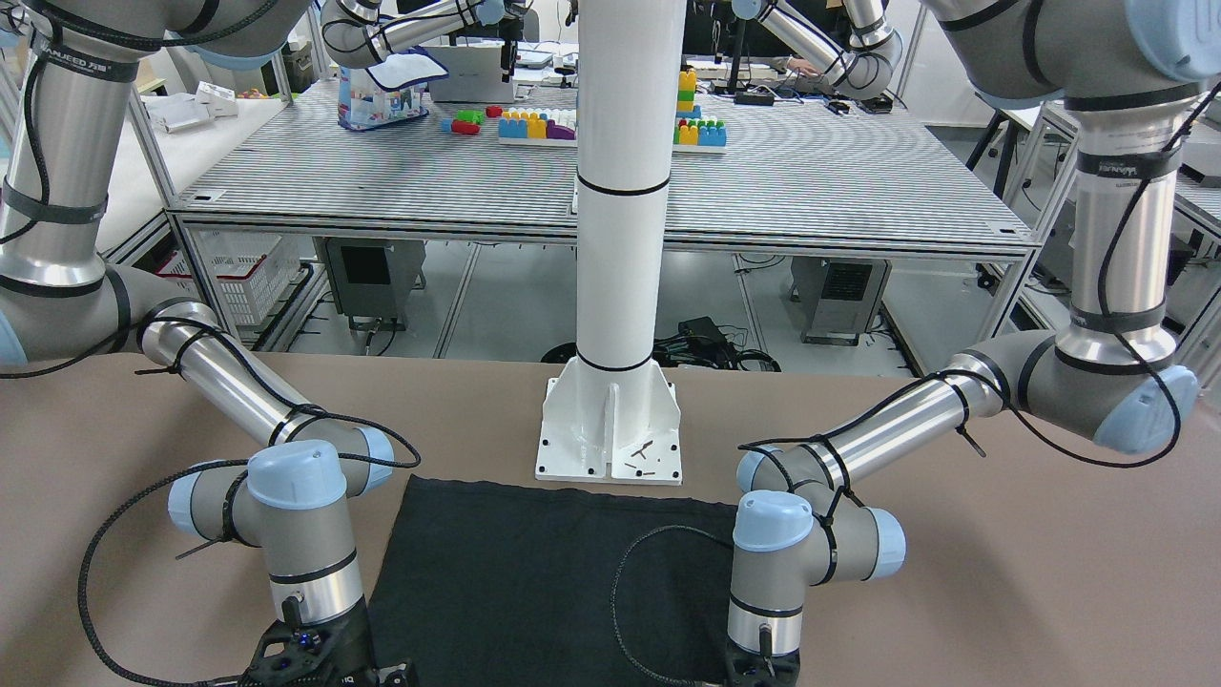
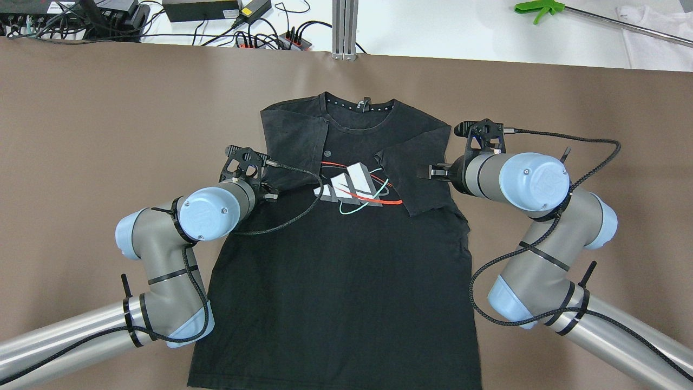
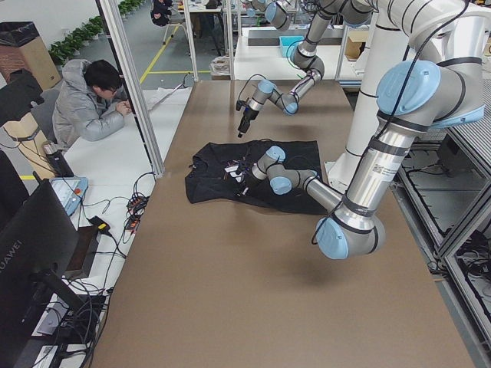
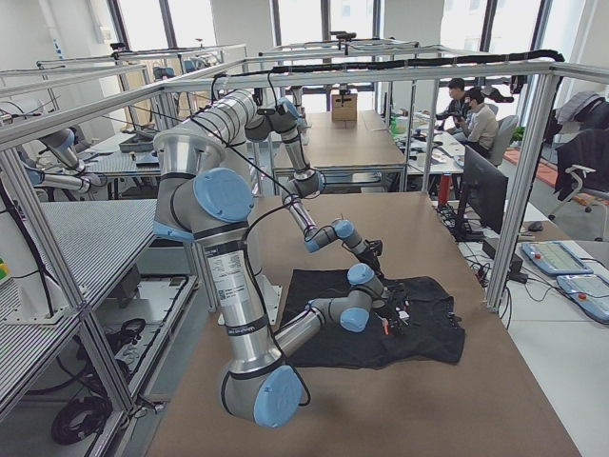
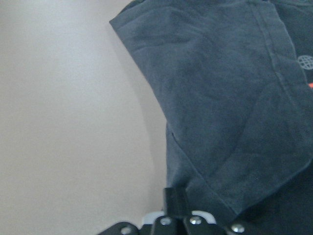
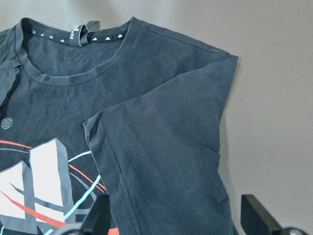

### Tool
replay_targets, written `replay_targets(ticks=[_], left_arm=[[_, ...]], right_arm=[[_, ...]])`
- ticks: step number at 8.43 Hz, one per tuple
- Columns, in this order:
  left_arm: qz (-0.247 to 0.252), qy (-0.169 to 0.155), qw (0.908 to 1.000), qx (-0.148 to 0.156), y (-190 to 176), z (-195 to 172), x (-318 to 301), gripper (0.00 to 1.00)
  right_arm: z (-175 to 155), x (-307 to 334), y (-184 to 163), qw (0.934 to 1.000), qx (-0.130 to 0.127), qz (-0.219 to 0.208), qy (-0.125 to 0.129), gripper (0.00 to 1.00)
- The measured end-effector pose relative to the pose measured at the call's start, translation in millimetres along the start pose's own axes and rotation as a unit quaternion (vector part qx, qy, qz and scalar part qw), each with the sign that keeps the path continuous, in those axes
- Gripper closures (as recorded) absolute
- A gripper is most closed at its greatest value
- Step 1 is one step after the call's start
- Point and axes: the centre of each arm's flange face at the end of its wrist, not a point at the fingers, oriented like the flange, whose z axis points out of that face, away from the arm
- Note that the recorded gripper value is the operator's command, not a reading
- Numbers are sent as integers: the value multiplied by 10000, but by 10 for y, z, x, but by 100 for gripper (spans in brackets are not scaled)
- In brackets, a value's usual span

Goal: Fold clothes

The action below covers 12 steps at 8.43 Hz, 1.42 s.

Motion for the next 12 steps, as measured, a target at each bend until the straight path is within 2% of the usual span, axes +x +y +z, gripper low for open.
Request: replay_targets(ticks=[5,6,7,8,9,10,12], left_arm=[[-78,-323,9994,-4,-150,234,-342,100],[-77,-345,9994,-11,-146,260,-363,44],[-76,-351,9994,-9,-147,270,-374,25],[-61,-348,9994,-4,-151,271,-380,15],[3,-333,9994,3,-167,256,-388,11],[56,-304,9995,10,-194,220,-426,2],[112,-231,9997,36,-180,67,-582,1]], right_arm=[[-2,-8,-4,10000,1,44,-2,6],[-3,-12,-6,10000,3,47,-6,6],[-3,-11,-5,10000,2,47,-5,6],[-2,-10,-5,10000,1,45,-3,6],[-1,-8,-4,10000,0,43,-1,6],[-2,-8,-4,10000,1,43,-3,6],[-7,-12,-5,10000,2,52,-12,6]])
